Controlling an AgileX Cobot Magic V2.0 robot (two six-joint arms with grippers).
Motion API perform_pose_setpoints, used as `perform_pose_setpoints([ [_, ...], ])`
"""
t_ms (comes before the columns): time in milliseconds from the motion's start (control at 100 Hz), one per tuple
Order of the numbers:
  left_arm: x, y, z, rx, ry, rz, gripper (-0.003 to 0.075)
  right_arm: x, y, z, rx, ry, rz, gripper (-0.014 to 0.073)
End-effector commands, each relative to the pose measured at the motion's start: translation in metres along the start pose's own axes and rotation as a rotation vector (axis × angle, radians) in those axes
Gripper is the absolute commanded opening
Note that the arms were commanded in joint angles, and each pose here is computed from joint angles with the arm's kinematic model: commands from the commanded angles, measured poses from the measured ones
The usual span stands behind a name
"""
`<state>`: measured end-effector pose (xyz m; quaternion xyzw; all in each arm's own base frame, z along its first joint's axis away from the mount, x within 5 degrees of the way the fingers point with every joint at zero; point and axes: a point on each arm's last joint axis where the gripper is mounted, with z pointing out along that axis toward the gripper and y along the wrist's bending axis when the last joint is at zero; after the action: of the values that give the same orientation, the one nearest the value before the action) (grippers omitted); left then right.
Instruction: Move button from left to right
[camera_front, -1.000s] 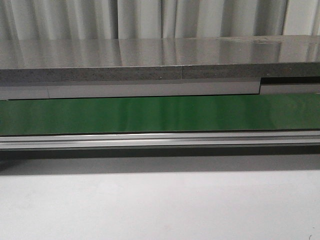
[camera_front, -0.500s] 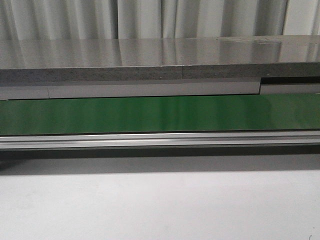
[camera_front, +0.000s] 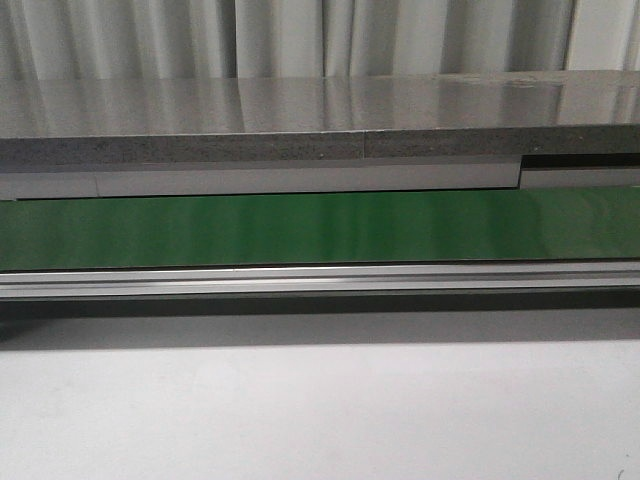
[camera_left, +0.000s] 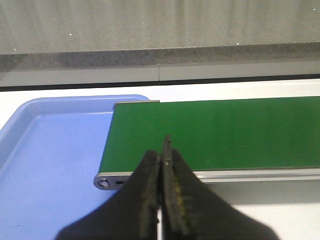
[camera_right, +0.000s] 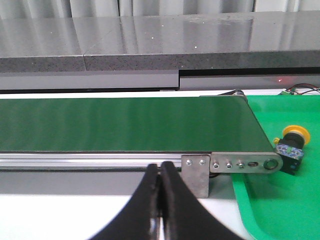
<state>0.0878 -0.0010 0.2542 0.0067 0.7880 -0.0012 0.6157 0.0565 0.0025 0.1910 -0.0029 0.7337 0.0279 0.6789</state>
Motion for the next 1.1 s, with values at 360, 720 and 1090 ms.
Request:
perform_pose_setpoints([
  [360,-0.013,0.005,-0.021,-0.062,-0.228,-0.054,-0.0020,-0.014,0.000,-0.003,-0.003,-0.120,-0.012,-0.0068],
  [720,0.037,0.001,-0.027,-0.012,-0.269,-0.047,-0.0020,-0.014,0.000,-0.003,-0.003,-0.120,-0.012,-0.0068],
  [1090,0.060,0.000,-0.018,-0.001,-0.330,-0.048,-0.0020,-0.014,0.000,-0.003,-0.003,-0.120,-0.012,-0.0068],
])
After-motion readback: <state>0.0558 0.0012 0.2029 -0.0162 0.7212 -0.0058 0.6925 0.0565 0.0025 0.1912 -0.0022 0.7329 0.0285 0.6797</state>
